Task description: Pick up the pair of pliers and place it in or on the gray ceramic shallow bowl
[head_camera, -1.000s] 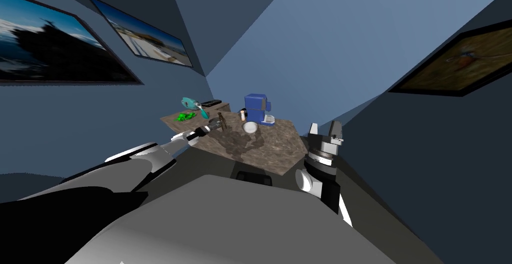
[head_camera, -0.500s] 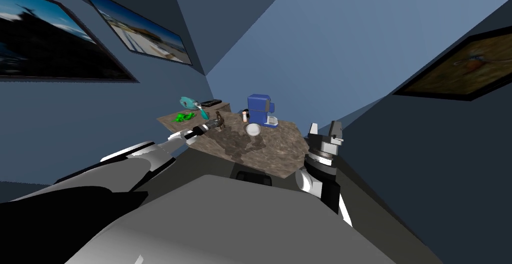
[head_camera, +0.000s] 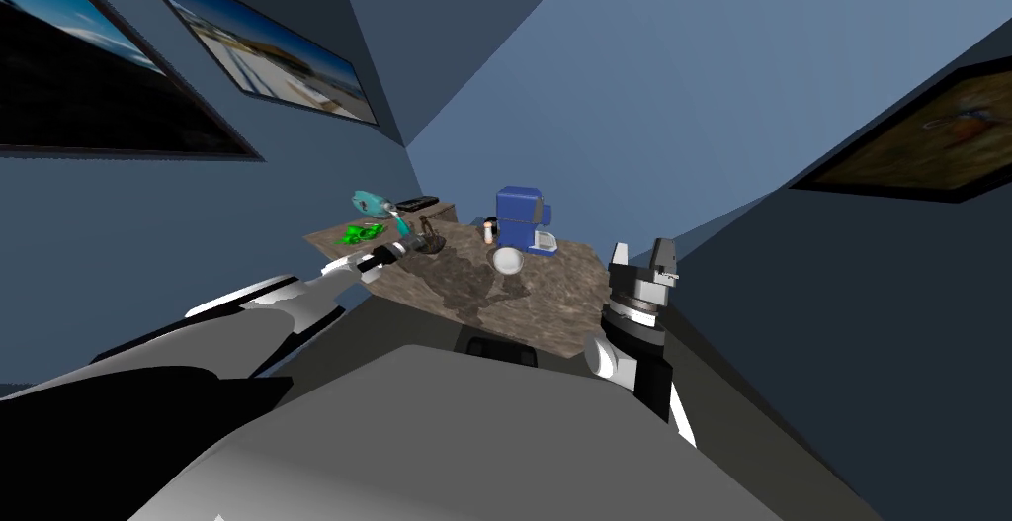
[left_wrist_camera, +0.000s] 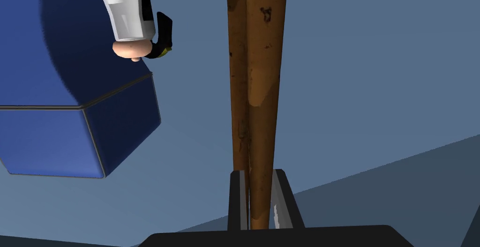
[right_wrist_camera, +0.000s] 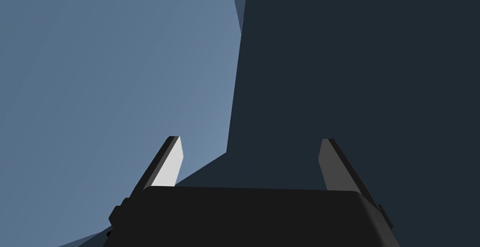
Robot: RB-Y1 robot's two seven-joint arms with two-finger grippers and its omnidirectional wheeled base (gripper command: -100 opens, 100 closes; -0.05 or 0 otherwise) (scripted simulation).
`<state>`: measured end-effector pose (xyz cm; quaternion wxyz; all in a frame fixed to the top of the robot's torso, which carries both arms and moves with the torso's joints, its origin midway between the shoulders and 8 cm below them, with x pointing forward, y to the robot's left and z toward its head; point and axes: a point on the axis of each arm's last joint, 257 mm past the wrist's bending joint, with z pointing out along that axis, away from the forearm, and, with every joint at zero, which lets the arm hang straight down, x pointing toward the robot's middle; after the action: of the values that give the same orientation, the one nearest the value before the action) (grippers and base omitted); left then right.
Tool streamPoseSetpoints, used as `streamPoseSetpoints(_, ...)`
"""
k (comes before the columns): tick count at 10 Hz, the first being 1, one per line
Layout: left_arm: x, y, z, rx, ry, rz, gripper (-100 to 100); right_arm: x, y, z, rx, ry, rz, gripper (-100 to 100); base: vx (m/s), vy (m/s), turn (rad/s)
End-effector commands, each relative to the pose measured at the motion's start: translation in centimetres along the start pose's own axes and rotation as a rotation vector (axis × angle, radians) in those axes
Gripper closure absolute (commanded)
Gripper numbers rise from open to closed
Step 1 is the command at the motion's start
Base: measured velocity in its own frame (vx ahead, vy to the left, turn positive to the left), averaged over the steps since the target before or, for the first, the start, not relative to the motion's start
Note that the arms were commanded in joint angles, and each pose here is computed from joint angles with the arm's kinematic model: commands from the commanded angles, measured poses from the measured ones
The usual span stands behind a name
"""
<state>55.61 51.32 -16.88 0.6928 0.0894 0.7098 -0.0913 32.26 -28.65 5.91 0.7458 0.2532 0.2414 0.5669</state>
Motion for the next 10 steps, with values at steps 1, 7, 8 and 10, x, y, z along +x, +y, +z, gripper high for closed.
streamPoseSetpoints(1,-0.7,0.5,0.0,-0.011,-0.006,0.001,100,0.0,0.0,0.0,0.0,0.0,0.0,0,0.037,0.025,-0.017)
streamPoseSetpoints(7,-3.2,3.3,-0.8,-0.066,-0.023,0.011,100,0.0,0.0,0.0,0.0,0.0,0.0,0,0.081,0.102,-0.036)
streamPoseSetpoints(8,-3.1,3.3,-0.8,-0.068,-0.022,0.011,-100,0.0,0.0,0.0,0.0,0.0,0.0,0,0.002,0.004,-0.01)
streamPoseSetpoints(10,-3.1,3.3,-0.8,-0.068,-0.022,0.011,-100,0.0,0.0,0.0,0.0,0.0,0.0,0,0.0,0.0,0.0)
